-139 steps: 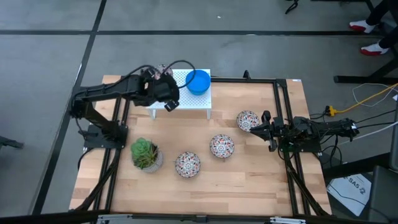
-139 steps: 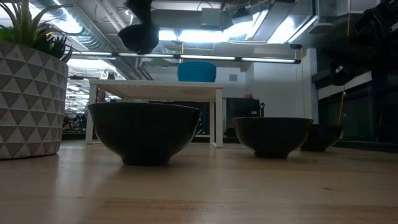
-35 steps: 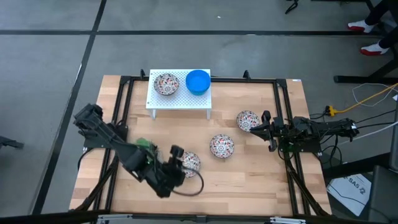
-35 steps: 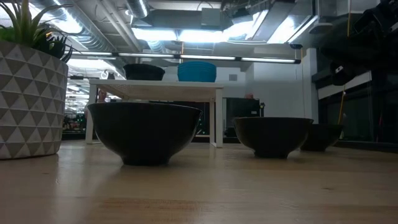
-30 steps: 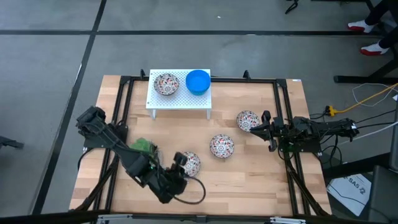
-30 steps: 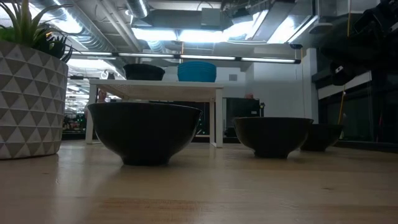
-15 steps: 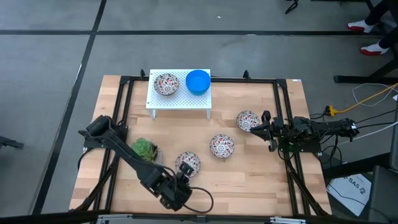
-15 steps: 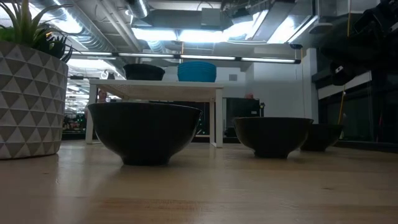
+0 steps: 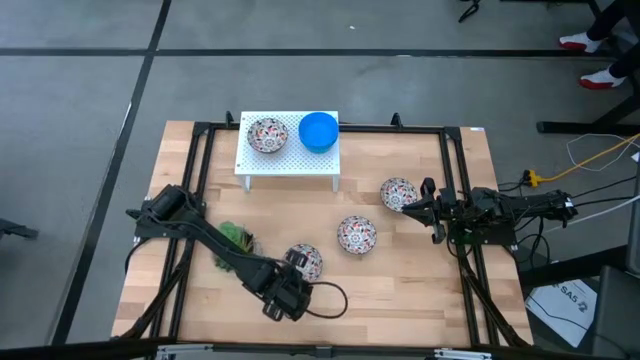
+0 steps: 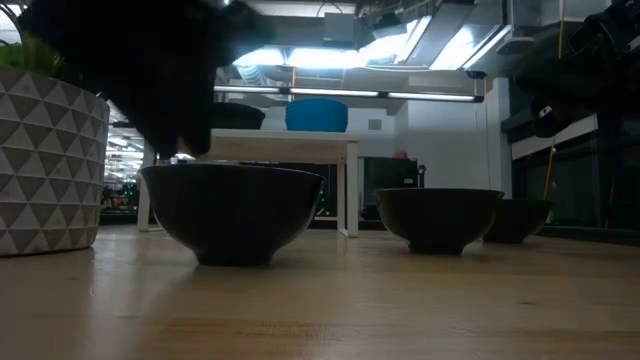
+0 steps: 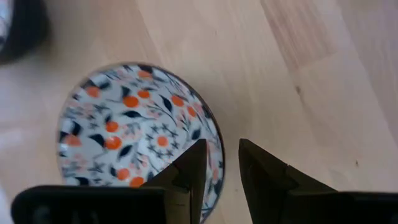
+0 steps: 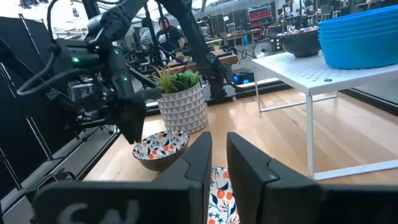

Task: Pick & Place Mini bowls
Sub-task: Stack the white patterned bowl on the white patterned bowl on the shelf

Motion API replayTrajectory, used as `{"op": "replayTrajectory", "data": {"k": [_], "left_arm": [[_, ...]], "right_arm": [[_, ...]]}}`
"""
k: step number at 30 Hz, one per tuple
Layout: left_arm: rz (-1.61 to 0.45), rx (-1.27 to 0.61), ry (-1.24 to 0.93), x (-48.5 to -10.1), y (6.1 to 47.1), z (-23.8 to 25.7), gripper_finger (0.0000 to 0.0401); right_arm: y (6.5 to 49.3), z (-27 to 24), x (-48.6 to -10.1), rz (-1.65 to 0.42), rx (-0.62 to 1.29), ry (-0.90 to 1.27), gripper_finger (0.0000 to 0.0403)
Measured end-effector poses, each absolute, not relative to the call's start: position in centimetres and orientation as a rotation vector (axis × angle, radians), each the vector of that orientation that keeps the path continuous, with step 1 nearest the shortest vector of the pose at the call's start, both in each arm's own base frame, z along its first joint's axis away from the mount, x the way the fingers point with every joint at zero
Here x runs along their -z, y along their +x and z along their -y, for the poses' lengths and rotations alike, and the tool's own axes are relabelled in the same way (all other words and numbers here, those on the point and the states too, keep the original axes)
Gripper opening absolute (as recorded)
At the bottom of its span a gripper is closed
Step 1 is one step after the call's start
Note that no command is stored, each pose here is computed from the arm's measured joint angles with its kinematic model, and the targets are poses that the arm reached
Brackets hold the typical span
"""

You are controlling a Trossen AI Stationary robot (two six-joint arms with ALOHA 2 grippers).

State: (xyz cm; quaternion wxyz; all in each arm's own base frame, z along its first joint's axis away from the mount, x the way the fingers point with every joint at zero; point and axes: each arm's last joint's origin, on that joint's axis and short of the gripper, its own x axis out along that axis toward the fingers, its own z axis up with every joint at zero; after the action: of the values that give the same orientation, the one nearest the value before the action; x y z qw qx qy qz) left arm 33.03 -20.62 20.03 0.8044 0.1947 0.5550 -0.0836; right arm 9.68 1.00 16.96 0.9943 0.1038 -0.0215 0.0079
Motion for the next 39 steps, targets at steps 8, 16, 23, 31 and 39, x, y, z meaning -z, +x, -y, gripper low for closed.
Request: {"op": "replayTrajectory", "data": {"k": [8,16,23,31,39], "left_arm": [[-1.21,0.167,0.409,-18.2,32.8,19.7,0.0088],[-1.208,0.163,0.401,-17.9,33.1,19.3,0.0076],[-1.216,0.184,0.399,-17.9,33.3,18.9,0.0025],[-1.202,0.176,0.408,-18.1,33.3,18.9,0.0011],[-1.17,0.206,0.397,-18.7,33.5,19.6,0.0006]], "right_arm": [[9.7,-1.0,-17.0,0.043,-0.016,0.21,0.0052],[9.7,-1.0,-17.0,0.043,-0.016,0.208,0.0052],[9.7,-1.0,-17.0,0.043,-0.016,0.209,0.0052],[9.7,-1.0,-17.0,0.043,-0.016,0.209,0.0052],[9.7,-1.0,-17.0,0.043,-0.016,0.208,0.0052]]}}
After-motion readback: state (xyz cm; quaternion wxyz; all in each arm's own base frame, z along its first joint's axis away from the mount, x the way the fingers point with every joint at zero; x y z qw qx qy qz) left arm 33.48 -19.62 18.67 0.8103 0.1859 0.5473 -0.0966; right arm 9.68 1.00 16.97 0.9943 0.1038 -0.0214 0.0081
